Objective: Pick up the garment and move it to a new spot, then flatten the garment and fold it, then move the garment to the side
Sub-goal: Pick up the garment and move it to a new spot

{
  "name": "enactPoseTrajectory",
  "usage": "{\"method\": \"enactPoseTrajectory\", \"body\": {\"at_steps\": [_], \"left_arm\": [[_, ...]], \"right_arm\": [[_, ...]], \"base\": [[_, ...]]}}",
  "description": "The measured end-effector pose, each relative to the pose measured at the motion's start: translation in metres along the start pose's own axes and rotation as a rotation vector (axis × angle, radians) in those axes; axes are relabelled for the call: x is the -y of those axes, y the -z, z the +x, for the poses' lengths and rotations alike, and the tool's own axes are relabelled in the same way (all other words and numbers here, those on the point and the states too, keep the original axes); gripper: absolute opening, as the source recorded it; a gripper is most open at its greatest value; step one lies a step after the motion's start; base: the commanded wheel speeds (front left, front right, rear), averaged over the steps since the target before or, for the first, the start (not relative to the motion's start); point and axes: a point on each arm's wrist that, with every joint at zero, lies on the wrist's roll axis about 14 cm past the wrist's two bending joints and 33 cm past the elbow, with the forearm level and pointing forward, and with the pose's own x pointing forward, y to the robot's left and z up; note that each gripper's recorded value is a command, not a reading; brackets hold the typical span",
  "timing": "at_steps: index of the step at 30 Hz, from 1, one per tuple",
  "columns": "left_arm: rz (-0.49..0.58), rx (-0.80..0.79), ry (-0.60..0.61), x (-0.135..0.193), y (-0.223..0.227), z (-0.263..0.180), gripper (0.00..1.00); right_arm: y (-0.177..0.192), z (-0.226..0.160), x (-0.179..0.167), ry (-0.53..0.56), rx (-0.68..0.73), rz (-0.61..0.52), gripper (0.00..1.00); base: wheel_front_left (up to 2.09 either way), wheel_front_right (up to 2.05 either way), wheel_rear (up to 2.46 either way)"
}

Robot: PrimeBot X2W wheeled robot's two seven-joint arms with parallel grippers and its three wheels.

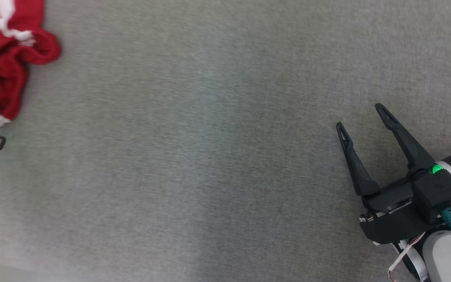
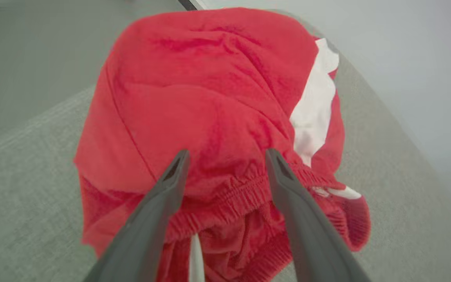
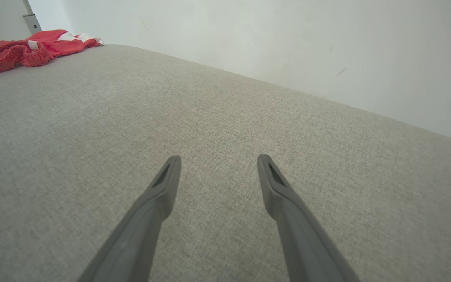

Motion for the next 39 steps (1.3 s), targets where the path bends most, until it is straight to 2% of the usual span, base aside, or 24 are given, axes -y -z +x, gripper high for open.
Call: {"method": "enactPoseTrajectory", "body": {"at_steps": [6,9,10,11,12,17,25,33,39], "left_arm": [[0.007,-0.167,-0.063,-0.01,0.057,0.025,1.0],[0.004,-0.183,-0.075,-0.011,0.065,0.029,1.0],[0.005,-0.194,-0.079,-0.012,0.068,0.03,0.67],[0.008,-0.203,-0.081,-0.012,0.07,0.03,0.27],[0.01,-0.21,-0.083,-0.013,0.071,0.03,0.0],[-0.014,-0.239,-0.066,-0.011,0.074,0.024,0.0],[-0.016,-0.213,-0.004,-0.003,0.055,0.007,0.0],[0.033,-0.083,0.094,0.017,-0.005,-0.02,0.0],[0.092,0.042,0.194,0.052,-0.057,-0.052,0.0]], "right_arm": [[0.019,-0.009,0.013,0.043,-0.042,0.014,1.0],[0.022,-0.013,0.017,0.056,-0.051,0.014,1.0],[0.023,-0.014,0.018,0.06,-0.055,0.013,1.0],[0.023,-0.015,0.02,0.064,-0.056,0.012,1.0],[0.023,-0.015,0.02,0.067,-0.056,0.012,1.0],[0.017,-0.018,0.021,0.074,-0.048,0.01,1.0],[0.001,-0.02,0.016,0.08,-0.006,0.025,1.0],[-0.024,-0.022,0.005,0.086,0.073,0.054,1.0],[-0.044,-0.031,-0.003,0.1,0.131,0.074,1.0]], "base": [[0.0,0.0,0.0],[0.0,0.0,0.0],[0.0,0.0,0.0],[0.0,0.0,0.0],[0.0,0.0,0.0],[0.0,0.0,0.0],[0.0,0.0,0.0],[0.0,0.0,0.0],[0.0,0.0,0.0]]}}
